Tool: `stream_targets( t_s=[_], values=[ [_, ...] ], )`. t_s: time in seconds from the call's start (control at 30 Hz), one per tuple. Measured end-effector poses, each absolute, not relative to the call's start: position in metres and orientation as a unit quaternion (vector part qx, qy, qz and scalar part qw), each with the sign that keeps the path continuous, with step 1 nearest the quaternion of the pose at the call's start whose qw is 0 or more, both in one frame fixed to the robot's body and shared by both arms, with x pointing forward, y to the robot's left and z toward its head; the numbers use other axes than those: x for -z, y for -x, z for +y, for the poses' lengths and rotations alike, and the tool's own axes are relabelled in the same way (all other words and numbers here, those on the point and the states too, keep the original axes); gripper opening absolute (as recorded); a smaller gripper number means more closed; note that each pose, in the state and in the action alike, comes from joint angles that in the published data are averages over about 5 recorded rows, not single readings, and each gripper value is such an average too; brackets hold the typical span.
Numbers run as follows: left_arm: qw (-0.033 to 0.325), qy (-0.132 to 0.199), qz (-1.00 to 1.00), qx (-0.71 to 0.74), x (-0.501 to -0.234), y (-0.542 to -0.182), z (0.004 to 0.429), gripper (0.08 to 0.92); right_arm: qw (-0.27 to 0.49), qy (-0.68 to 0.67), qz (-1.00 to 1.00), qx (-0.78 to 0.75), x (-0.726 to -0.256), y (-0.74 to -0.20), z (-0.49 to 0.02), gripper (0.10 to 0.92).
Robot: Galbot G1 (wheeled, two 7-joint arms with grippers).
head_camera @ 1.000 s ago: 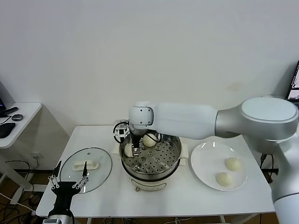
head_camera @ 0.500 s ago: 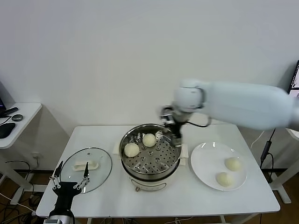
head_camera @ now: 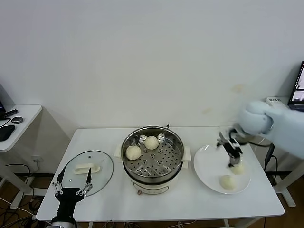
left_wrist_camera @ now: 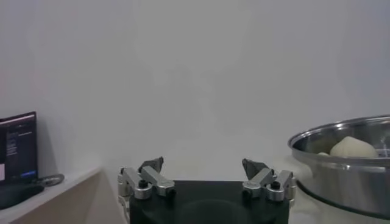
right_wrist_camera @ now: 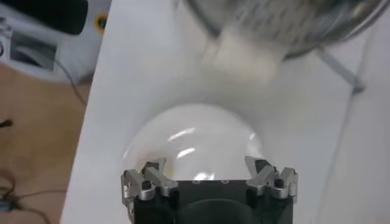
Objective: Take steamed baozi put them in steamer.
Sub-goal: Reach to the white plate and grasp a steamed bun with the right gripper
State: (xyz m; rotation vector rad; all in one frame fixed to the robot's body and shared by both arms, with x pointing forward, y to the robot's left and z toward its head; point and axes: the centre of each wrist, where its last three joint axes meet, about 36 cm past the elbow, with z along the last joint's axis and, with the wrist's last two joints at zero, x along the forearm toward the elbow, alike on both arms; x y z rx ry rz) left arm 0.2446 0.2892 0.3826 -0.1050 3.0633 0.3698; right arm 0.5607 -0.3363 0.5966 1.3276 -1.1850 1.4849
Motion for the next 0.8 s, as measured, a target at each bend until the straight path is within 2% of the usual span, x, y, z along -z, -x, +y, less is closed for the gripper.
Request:
stream_targets(
  t_s=[0.37, 0.8],
  values=[
    [0.021, 0.036, 0.991, -0.127, -0.380, -0.240, 0.291, 0.823, 0.423, -0.516, -0.477, -0.573, -0.522, -0.542, -0.375, 0.823],
    [0.017, 0.044, 0.990, -0.132, -0.377, -0.240, 0.296, 0.823, 0.441, -0.508, -0.490, -0.554, -0.473, -0.548, -0.384, 0.819]
  ],
)
